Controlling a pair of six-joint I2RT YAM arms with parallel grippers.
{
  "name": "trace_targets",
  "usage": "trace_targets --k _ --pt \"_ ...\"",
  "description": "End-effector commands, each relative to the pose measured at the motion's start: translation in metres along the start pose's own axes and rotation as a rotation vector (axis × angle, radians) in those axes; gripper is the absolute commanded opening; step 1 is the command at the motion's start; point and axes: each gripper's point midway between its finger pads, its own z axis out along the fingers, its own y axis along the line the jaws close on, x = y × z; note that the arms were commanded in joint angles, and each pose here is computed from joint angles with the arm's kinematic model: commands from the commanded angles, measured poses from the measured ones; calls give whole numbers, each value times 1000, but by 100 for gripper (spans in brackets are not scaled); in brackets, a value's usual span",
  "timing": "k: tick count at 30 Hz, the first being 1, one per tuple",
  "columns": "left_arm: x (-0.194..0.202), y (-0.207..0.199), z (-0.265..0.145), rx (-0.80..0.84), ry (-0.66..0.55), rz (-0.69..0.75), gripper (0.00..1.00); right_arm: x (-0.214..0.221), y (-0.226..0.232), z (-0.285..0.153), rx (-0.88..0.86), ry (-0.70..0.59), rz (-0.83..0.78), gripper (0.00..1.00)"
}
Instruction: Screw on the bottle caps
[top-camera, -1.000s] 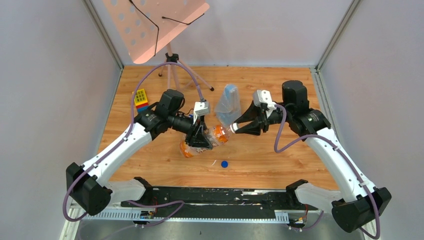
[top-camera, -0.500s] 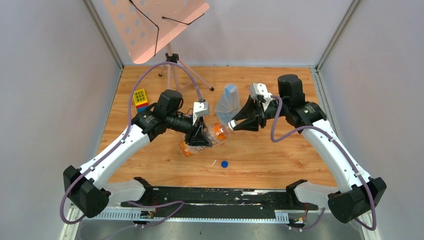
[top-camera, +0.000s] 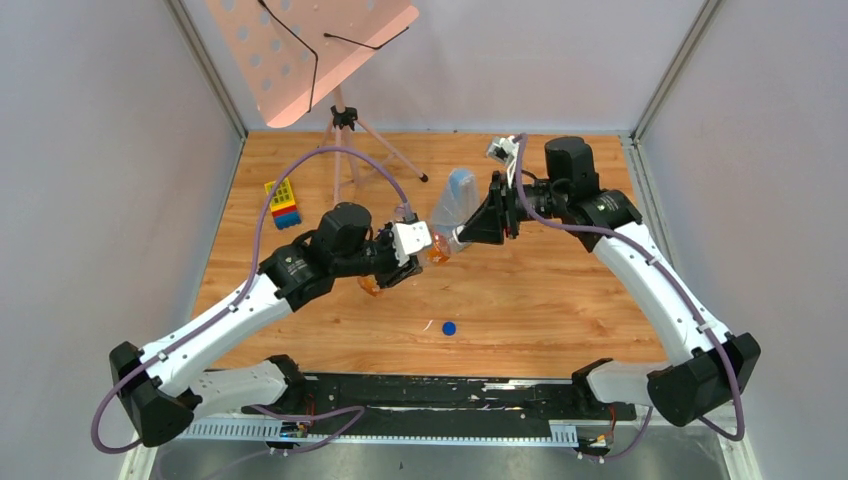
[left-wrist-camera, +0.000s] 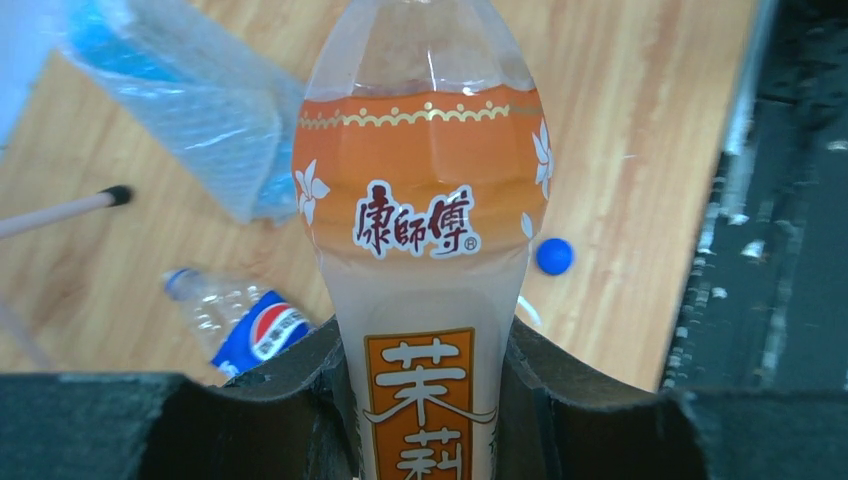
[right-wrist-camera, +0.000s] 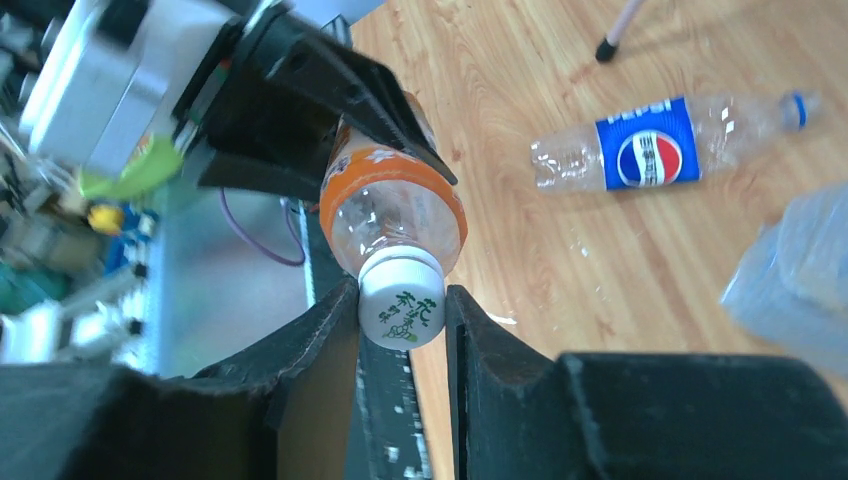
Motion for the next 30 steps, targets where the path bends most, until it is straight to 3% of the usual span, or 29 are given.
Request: trace_targets --k 1,9,11,15,20,25,30 --pt "-105 36 -12 -264 -345 252 0 5 -16 21 136 24 381 0" --pt "-117 41 -4 -630 -328 562 0 18 -44 37 284 7 927 0" --pt "-112 36 1 -717 -283 673 0 20 -47 41 282 11 998 0" --pt "-109 32 9 -782 -263 716 0 12 -47 42 274 -19 1021 2" --pt "-97 32 13 -765 -226 680 0 -10 -43 31 283 -101 895 13" --pt "-56 32 27 -596 -117 553 0 -40 -24 12 249 -195 526 35" --pt "-28 24 28 -371 -102 406 0 -51 0 -7 214 -232 204 58"
